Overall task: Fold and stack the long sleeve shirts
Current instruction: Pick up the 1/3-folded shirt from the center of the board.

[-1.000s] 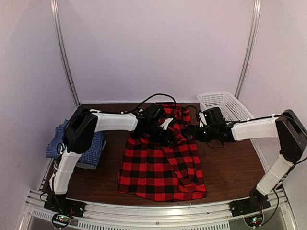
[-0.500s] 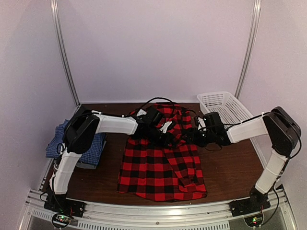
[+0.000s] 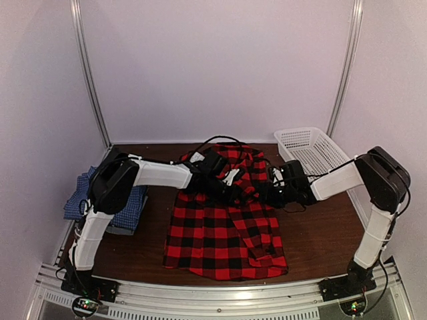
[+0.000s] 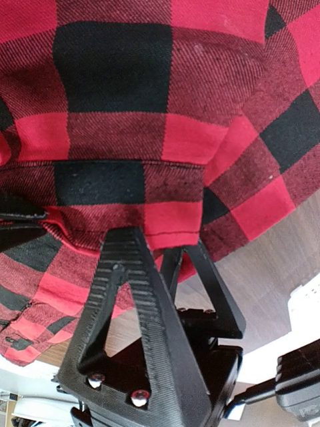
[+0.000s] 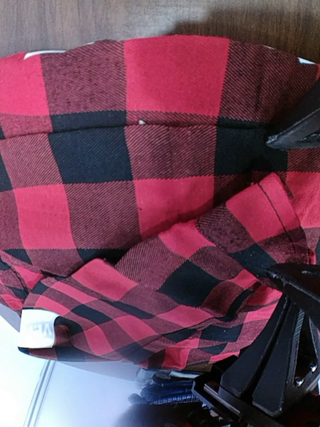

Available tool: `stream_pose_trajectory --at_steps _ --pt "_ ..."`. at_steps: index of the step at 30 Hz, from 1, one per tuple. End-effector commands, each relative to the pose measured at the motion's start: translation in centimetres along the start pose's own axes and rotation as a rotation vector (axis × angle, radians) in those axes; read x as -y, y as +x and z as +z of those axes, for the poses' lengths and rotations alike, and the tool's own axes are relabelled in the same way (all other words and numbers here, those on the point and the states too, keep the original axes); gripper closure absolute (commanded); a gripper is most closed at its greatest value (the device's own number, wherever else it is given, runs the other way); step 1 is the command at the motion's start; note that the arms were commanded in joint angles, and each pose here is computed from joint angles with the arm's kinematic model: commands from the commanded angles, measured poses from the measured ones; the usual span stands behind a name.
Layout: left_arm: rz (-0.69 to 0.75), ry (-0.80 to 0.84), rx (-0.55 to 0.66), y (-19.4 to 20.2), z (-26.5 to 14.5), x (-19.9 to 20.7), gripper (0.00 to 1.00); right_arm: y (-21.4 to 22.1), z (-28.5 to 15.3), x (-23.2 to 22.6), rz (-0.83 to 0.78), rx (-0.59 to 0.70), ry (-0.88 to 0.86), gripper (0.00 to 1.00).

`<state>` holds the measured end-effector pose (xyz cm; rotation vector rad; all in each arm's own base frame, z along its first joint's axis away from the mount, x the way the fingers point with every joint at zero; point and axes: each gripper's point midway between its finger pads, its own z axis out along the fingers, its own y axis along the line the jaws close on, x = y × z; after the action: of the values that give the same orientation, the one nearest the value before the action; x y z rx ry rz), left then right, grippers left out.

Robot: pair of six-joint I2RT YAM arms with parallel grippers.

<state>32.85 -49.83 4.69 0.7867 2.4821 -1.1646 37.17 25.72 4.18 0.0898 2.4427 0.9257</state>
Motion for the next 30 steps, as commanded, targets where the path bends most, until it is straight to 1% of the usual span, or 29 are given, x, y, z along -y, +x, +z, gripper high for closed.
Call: stream_pose_trajectory --at_steps 1,12,16,25,30 --pt "0.019 0.012 0.037 -0.8 -0.4 0.8 1.00 -1.3 0.3 -0.7 -0.016 0.026 -0.024 0.43" --pt "0.022 0.015 0.043 -1.1 -0.4 0.9 1.00 -1.3 0.5 -1.8 -0.030 0.019 -0.056 0.51" --pt "0.021 0.013 0.045 -1.1 -0.4 0.9 1.00 -1.1 0.5 -2.8 -0.046 0.012 -0.074 0.51" --pt "0.018 0.007 0.048 -1.2 -0.4 0.8 1.00 -0.1 1.1 -2.5 -0.033 -0.015 -0.071 0.54" --pt "0.015 0.003 0.052 -1.3 -0.4 0.7 1.00 0.0 1.0 -2.7 -0.035 -0.016 -0.072 0.58"
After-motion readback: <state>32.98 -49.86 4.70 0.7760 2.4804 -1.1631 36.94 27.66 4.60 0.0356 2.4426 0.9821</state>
